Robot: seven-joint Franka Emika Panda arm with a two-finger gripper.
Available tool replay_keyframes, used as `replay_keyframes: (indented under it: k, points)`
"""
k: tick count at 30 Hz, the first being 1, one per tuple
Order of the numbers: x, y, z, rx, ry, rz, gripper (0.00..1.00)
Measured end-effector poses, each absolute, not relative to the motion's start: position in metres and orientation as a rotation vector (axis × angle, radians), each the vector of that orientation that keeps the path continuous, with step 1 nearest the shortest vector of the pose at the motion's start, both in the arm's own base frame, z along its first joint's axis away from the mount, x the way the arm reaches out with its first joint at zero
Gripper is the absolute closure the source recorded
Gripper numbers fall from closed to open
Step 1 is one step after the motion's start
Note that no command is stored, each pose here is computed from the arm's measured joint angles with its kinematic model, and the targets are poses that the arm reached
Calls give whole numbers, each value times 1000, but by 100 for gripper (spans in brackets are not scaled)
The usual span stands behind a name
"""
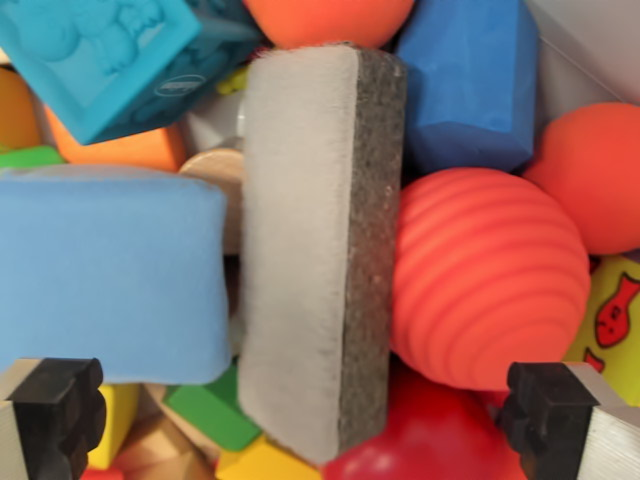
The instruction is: Pick an object from the bin
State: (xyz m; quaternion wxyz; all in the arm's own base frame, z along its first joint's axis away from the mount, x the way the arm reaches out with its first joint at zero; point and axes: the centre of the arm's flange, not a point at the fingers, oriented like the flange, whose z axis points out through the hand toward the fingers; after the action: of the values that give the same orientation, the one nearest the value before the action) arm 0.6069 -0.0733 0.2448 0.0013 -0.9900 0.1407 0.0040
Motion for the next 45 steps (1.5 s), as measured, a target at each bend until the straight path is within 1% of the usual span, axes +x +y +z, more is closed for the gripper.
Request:
replay_keyframes:
  k: [13, 16, 21, 25, 30, 31, 40, 45]
  points:
    - [606, -73, 199, -3109, 441, 14, 0]
    - [606, -73, 192, -3109, 439, 9, 0]
    - [606, -72, 183, -3109, 438, 8, 0]
    - [607, -72, 181, -3109, 437, 0, 0]
    - [608, -72, 179, -3109, 437, -6, 0]
    - [608, -72, 178, -3109, 437, -7, 100]
    - [609, -72, 178, -3109, 438, -10, 100]
    - [608, -72, 177, -3109, 438, -9, 100]
